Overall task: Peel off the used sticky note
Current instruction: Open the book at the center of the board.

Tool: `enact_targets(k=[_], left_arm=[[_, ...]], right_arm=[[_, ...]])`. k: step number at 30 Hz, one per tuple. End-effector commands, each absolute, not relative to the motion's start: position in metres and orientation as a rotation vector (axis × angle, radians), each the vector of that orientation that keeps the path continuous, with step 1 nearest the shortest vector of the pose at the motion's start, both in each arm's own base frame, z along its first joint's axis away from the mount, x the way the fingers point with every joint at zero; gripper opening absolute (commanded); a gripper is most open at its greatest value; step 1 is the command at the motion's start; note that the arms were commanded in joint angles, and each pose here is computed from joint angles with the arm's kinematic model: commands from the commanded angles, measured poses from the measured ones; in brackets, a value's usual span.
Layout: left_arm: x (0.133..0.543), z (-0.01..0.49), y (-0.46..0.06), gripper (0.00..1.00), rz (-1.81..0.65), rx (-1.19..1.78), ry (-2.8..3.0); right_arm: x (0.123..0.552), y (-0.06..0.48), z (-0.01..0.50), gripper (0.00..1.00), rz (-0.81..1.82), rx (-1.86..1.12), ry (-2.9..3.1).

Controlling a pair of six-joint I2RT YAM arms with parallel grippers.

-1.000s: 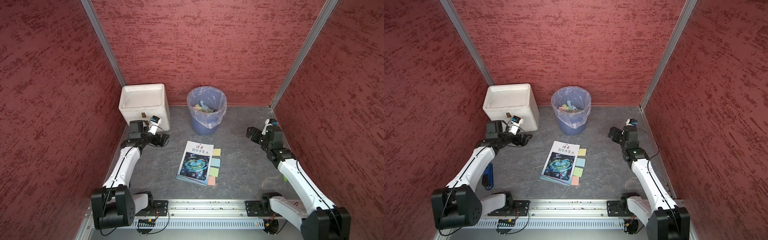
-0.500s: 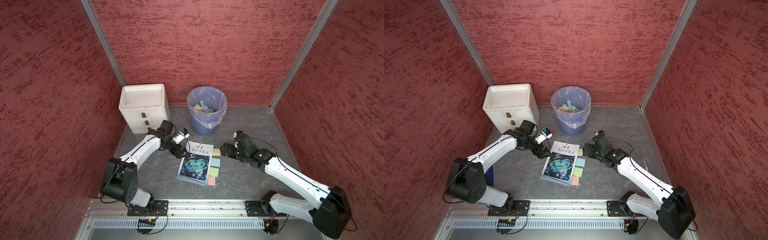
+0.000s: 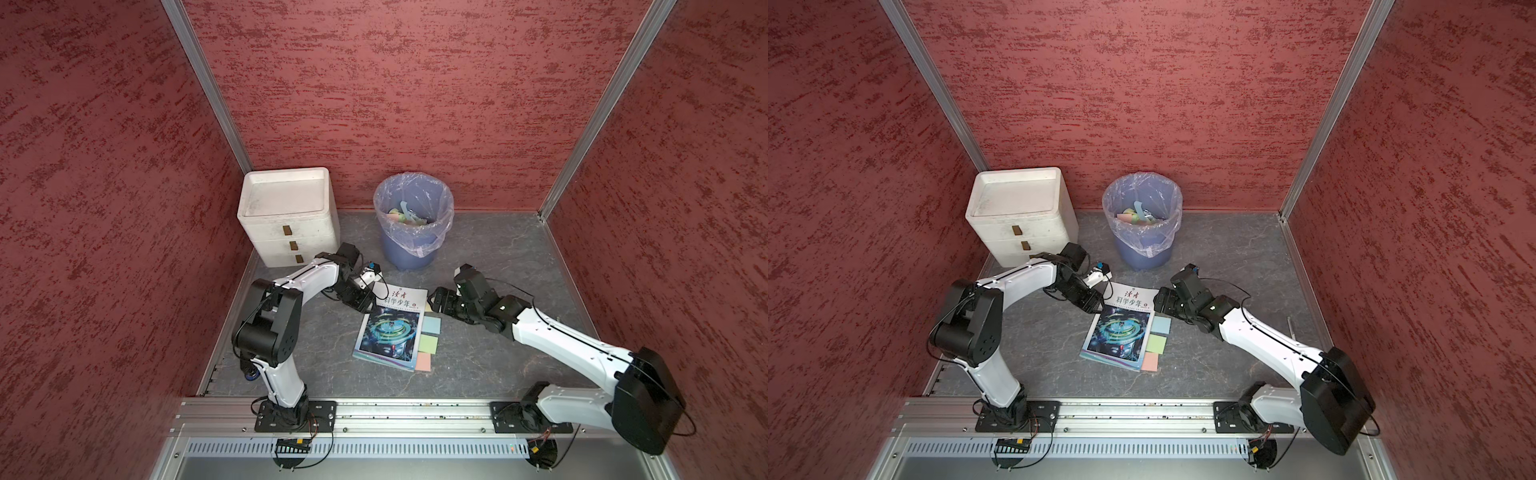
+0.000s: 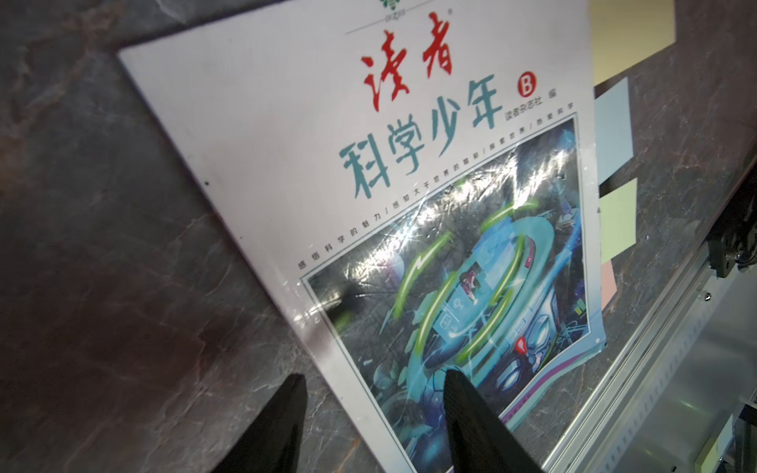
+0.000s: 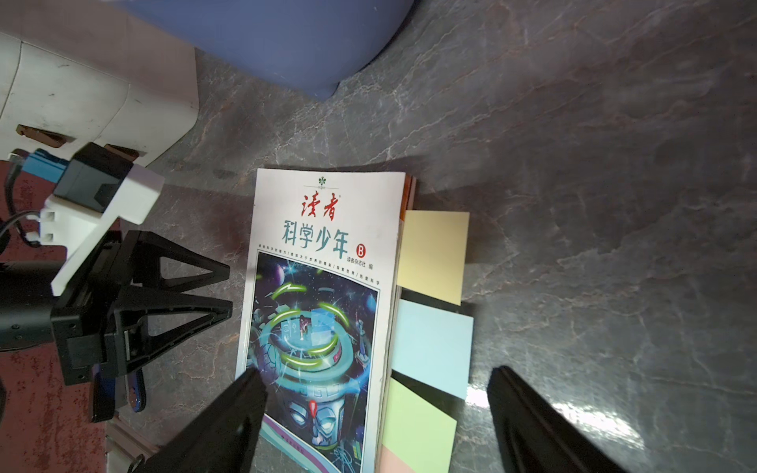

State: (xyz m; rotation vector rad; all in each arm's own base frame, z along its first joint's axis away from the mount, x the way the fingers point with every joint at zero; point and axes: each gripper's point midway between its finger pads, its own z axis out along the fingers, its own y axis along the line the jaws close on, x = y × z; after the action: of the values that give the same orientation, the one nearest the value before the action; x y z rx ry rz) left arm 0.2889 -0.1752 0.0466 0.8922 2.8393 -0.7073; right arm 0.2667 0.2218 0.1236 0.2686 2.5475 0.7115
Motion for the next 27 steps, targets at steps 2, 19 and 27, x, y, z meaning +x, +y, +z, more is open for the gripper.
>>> enact_targets(k=[2, 19, 27], left_arm=[[0.296, 0.039, -0.173, 0.51, -0.652, 0.887, 2.874], [0.261, 0.023, -0.199, 0.26, -0.694, 1.086, 2.916], [0.247, 0.030, -0.208, 0.25, -0.715, 1.101, 2.906]], right_arm=[[0.260, 0.227, 0.126, 0.89, 0.767, 0.277, 2.535], [0.255, 0.234, 0.122, 0.87, 0.840, 0.289, 2.543], [0.266, 0.247, 0.105, 0.87, 0.846, 0.298, 2.570]])
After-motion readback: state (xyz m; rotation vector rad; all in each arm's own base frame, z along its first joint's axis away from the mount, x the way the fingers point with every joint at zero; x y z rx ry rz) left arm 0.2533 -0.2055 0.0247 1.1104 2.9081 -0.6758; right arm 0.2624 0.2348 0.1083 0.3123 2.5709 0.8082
